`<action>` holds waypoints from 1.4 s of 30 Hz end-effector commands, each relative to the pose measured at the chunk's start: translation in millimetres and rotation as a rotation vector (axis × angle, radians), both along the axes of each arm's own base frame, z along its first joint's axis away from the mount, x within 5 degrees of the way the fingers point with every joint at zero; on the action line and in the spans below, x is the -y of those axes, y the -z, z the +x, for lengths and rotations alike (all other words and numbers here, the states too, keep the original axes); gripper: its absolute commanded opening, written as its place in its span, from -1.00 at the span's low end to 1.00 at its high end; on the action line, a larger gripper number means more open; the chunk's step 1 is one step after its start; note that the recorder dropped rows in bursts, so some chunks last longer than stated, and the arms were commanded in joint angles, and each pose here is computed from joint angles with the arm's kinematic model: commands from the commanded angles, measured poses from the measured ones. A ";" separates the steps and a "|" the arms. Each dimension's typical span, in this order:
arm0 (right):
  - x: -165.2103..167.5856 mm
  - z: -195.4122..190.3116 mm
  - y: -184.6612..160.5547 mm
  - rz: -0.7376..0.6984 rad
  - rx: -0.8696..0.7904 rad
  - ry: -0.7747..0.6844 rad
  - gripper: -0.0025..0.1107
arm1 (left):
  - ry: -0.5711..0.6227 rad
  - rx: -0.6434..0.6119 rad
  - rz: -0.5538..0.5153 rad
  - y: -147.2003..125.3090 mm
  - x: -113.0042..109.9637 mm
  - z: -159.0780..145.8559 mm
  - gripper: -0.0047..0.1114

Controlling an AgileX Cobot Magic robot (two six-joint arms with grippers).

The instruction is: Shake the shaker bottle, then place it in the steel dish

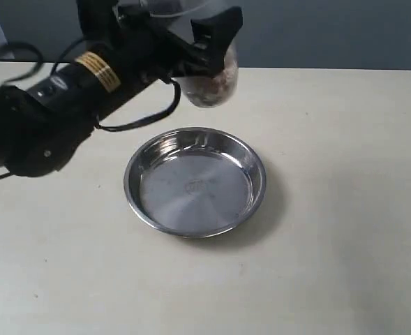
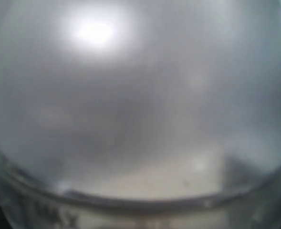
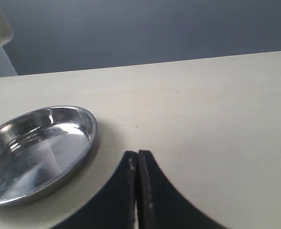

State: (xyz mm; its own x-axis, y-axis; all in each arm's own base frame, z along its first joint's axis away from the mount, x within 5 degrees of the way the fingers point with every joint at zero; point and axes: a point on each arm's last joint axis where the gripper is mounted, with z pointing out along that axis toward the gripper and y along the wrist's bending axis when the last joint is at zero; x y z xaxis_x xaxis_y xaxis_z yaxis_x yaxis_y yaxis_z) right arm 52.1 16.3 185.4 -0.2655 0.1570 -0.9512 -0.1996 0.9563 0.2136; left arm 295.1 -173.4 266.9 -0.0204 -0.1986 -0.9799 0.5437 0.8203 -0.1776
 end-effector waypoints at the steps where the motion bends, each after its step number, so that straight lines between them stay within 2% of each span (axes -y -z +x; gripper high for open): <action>1: 0.2 0.0 -0.6 -0.002 0.013 0.001 -0.97 | 0.048 -0.230 0.191 32.4 0.7 -8.4 -0.91; 2: 0.2 0.0 -0.6 -0.002 0.013 0.001 -0.97 | 0.087 -0.130 0.139 10.8 1.9 -13.9 -0.91; 3: 0.2 0.0 -0.6 -0.002 0.013 0.001 -0.97 | 0.140 0.049 0.050 -31.7 0.4 -27.2 -0.91; 4: 0.2 0.0 -0.6 -0.002 0.013 0.001 -0.97 | 0.135 0.093 0.062 -44.7 -3.0 -33.0 -0.91; 5: 0.2 0.0 -0.6 -0.002 0.013 0.001 -0.97 | 0.088 0.000 0.130 -33.0 -7.6 -31.8 -0.91; 6: 0.2 0.0 -0.6 -0.002 0.013 0.001 -0.97 | 0.045 -0.196 0.213 7.8 -8.8 -24.2 -0.91; 7: 0.2 0.0 -0.6 -0.002 0.013 0.001 -0.97 | 0.039 -0.243 0.232 22.2 -8.9 -21.0 -0.91; 9: 0.2 0.0 -0.6 -0.002 0.013 0.001 -0.97 | 0.083 -0.076 0.179 -6.9 -4.3 -24.2 -0.91; 10: 0.2 0.0 -0.6 -0.002 0.013 0.001 -0.97 | 0.094 0.076 0.079 -48.6 -7.4 -33.3 -0.91; 11: 0.2 0.0 -0.6 -0.002 0.013 0.001 -0.97 | 0.088 0.096 0.074 -58.8 -9.6 -36.5 -0.91; 13: 0.2 0.0 -0.6 -0.002 0.013 0.001 -0.97 | 0.061 -0.124 0.209 -12.3 -9.4 -28.7 -0.91; 14: 0.2 0.0 -0.6 -0.002 0.013 0.001 -0.97 | 0.056 -0.225 0.243 16.0 -8.1 -24.5 -0.91; 15: 0.2 0.0 -0.6 -0.002 0.013 0.001 -0.97 | 0.049 -0.286 0.244 35.4 -6.6 -20.6 -0.91; 16: 0.2 0.0 -0.6 -0.002 0.013 0.001 -0.97 | 0.046 -0.305 0.220 40.1 -5.3 -18.4 -0.91; 17: 0.2 0.0 -0.6 -0.002 0.013 0.001 -0.97 | 0.055 -0.270 0.158 31.1 -3.4 -17.3 -0.91; 20: 0.2 0.0 -0.6 -0.002 0.013 0.001 -0.97 | 0.146 0.032 0.003 -40.9 0.0 -28.3 -0.91; 21: 0.2 0.0 -0.6 -0.002 0.013 0.001 -0.97 | 0.157 0.101 0.017 -60.9 -1.1 -33.1 -0.91; 22: 0.2 0.0 -0.6 -0.002 0.013 0.001 -0.97 | 0.139 0.099 0.075 -65.7 -3.1 -34.2 -0.91; 23: 0.2 0.0 -0.6 -0.002 0.013 0.001 -0.97 | 0.105 0.047 0.147 -59.0 -5.6 -32.1 -0.91; 24: 0.2 0.0 -0.6 -0.002 0.013 0.001 -0.97 | 0.079 -0.056 0.213 -37.9 -6.4 -27.2 -0.91; 26: 0.2 0.0 -0.6 -0.002 0.013 0.001 -0.97 | 0.053 -0.251 0.260 12.7 -5.7 -19.5 -0.91; 27: 0.2 0.0 -0.6 -0.002 0.013 0.001 -0.97 | 0.045 -0.300 0.245 30.6 -4.7 -16.7 -0.91; 28: 0.2 0.0 -0.6 -0.002 0.013 0.001 -0.97 | 0.055 -0.288 0.215 32.5 -3.1 -16.2 -0.91; 29: 0.2 0.0 -0.6 -0.002 0.013 0.001 -0.97 | 0.088 -0.227 0.185 22.8 0.5 -18.8 -0.91; 31: 0.2 0.0 -0.6 -0.002 0.013 0.001 -0.97 | 0.132 -0.010 0.066 -27.0 3.2 -26.3 -0.91; 32: 0.2 0.0 -0.6 -0.002 0.013 0.001 -0.97 | 0.140 0.057 0.035 -47.5 3.2 -31.1 -0.91; 33: 0.2 0.0 -0.6 -0.002 0.013 0.001 -0.97 | 0.134 0.106 0.065 -64.2 0.8 -35.3 -0.91; 35: 0.2 0.0 -0.6 -0.003 0.013 0.001 -0.97 | 0.100 0.044 0.172 -55.7 -2.3 -34.2 -0.91; 37: 0.2 0.0 -0.6 -0.003 0.013 0.001 -0.97 | 0.071 -0.185 0.258 -1.7 -2.1 -24.6 -0.91; 38: 0.2 0.0 -0.6 -0.003 0.013 0.001 -0.97 | 0.059 -0.277 0.269 24.1 -1.0 -20.3 -0.91; 39: 0.2 0.0 -0.6 -0.003 0.013 0.001 -0.97 | 0.047 -0.321 0.250 38.5 -0.8 -18.3 -0.91; 40: 0.2 0.0 -0.6 -0.003 0.013 0.001 -0.97 | 0.057 -0.297 0.216 37.4 1.8 -18.4 -0.91; 41: 0.2 0.0 -0.6 -0.003 0.013 0.001 -0.97 | 0.081 -0.223 0.170 24.3 4.6 -19.5 -0.91; 42: 0.2 0.0 -0.6 -0.003 0.013 0.001 -0.97 | 0.111 -0.102 0.088 -0.8 6.8 -22.2 -0.91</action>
State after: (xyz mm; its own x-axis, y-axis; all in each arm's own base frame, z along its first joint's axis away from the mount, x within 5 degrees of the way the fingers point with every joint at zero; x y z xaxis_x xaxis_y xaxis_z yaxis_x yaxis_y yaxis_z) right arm 52.1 16.4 185.4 -0.2658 0.1584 -0.9509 -0.1997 0.9560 0.2150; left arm 276.5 -174.9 241.4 -0.2699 0.0309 -0.9624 0.5627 0.8161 -0.1316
